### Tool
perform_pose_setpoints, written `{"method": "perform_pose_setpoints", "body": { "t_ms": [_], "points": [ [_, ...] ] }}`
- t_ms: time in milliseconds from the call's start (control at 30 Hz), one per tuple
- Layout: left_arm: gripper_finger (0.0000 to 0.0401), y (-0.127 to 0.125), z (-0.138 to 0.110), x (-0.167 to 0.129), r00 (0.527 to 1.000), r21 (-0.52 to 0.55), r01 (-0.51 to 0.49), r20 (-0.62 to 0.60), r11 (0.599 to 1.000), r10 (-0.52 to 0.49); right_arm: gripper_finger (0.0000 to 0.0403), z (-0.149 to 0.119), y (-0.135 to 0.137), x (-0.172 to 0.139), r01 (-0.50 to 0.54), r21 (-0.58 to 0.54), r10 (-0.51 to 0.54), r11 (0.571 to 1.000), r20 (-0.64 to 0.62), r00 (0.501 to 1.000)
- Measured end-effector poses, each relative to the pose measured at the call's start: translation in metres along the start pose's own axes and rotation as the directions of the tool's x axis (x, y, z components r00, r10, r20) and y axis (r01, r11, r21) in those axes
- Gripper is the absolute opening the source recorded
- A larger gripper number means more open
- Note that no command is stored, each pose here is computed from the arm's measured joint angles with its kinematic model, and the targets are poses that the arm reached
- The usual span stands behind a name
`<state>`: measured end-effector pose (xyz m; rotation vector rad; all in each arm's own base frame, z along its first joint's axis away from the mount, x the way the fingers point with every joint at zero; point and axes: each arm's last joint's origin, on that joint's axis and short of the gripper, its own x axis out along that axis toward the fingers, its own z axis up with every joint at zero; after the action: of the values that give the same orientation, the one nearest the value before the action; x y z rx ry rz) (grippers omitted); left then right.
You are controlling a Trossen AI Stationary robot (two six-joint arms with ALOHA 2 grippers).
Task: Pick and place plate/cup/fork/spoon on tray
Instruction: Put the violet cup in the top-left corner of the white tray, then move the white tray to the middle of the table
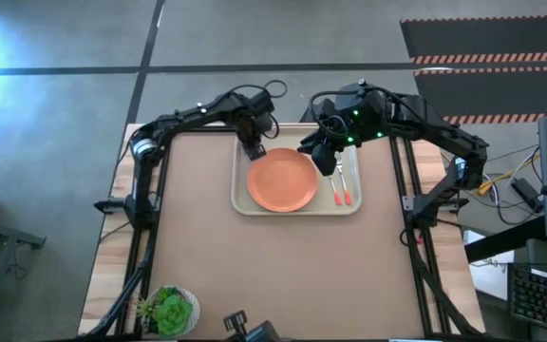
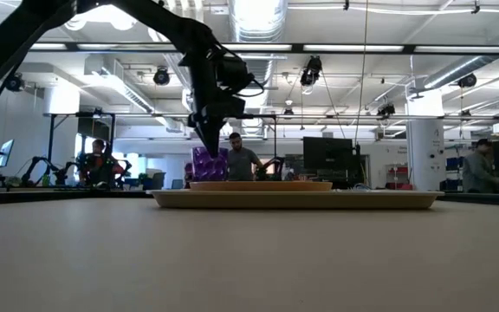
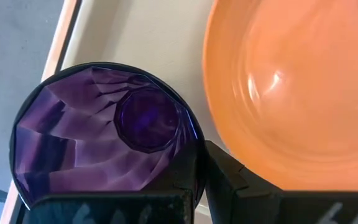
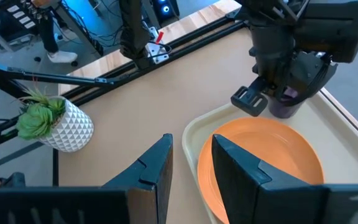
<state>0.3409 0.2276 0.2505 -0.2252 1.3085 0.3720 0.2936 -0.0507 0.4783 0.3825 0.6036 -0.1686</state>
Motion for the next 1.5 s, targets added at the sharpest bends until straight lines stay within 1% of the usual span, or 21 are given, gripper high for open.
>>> {"method": "perform_pose_setpoints", "body": {
  "t_ms": [133, 233, 433, 600, 767, 867, 900, 967, 1067, 1100, 1167, 1300, 1400, 1500],
  "points": [
    [0.0002, -0.003, 0.001, 0.0, 1.0, 0.005, 0.005, 0.002, 1.0, -0.006, 0.01, 0.0, 0.0, 0.0, 0.0, 0.0, 0.0, 1.0, 0.0, 1.0],
    [0.0015, -0.006, 0.002, -0.001, 1.0, 0.011, 0.018, 0.008, 1.0, -0.018, 0.01, 0.0, 0.0, 0.0, 0.0, 0.0, 0.0, 1.0, 0.0, 1.0],
    [0.0056, -0.008, 0.003, -0.002, 1.0, 0.022, 0.015, 0.012, 1.0, -0.015, 0.01, 0.0, 0.0, 0.0, 0.0, 0.0, 0.0, 1.0, -0.002, 1.0],
    [0.0099, -0.008, 0.003, -0.008, 0.999, 0.025, -0.022, 0.026, 0.999, 0.022, 0.01, -0.001, 0.0, 0.0, 0.003, 0.001, -0.003, 1.0, -0.012, 1.0],
    [0.0133, -0.007, -0.001, -0.03, 0.994, 0.02, -0.084, 0.068, 0.996, 0.083, 0.01, -0.003, -0.001, 0.0, 0.01, -0.009, -0.011, 1.0, -0.035, 0.999],
    [0.014, -0.007, -0.006, -0.053, 0.987, -0.011, -0.107, 0.118, 0.994, 0.107, 0.0092, -0.01, -0.003, 0.001, 0.035, -0.005, -0.036, 0.999, -0.097, 0.995],
    [0.014, -0.007, -0.009, -0.064, 0.984, -0.029, -0.111, 0.14, 0.993, 0.114, 0.0085, -0.013, -0.005, 0.002, 0.063, -0.007, -0.063, 0.998, -0.126, 0.99],
    [0.0137, -0.008, -0.016, -0.086, 0.974, -0.058, -0.119, 0.19, 0.991, 0.128, 0.0062, -0.023, -0.01, 0.005, 0.14, 0.0, -0.137, 0.99, -0.206, 0.969],
    [0.013, -0.01, -0.032, -0.121, 0.953, -0.078, -0.143, 0.26, 0.987, 0.158, 0.0021, -0.043, -0.019, 0.017, 0.254, 0.016, -0.232, 0.967, -0.353, 0.906],
    [0.0128, -0.011, -0.038, -0.132, 0.944, -0.087, -0.147, 0.287, 0.985, 0.166, 0.0015, -0.049, -0.022, 0.023, 0.28, 0.019, -0.25, 0.96, -0.39, 0.886],
    [0.0126, -0.013, -0.051, -0.155, 0.923, -0.114, -0.155, 0.338, 0.981, 0.185, 0.0013, -0.061, -0.027, 0.038, 0.317, 0.04, -0.266, 0.948, -0.449, 0.853],
    [0.0125, -0.017, -0.08, -0.194, 0.875, -0.143, -0.181, 0.429, 0.973, 0.226, 0.0011, -0.09, -0.038, 0.074, 0.34, 0.022, -0.279, 0.94, -0.522, 0.806],
    [0.0125, -0.02, -0.103, -0.218, 0.838, -0.166, -0.196, 0.484, 0.967, 0.253, 0.0011, -0.12, -0.045, 0.101, 0.356, 0.024, -0.278, 0.934, -0.577, 0.768],
    [0.0125, -0.024, -0.124, -0.232, 0.81, -0.191, -0.214, 0.514, 0.958, 0.283, 0.0011, -0.156, -0.048, 0.121, 0.389, 0.025, -0.284, 0.921, -0.641, 0.713]
  ]
}}
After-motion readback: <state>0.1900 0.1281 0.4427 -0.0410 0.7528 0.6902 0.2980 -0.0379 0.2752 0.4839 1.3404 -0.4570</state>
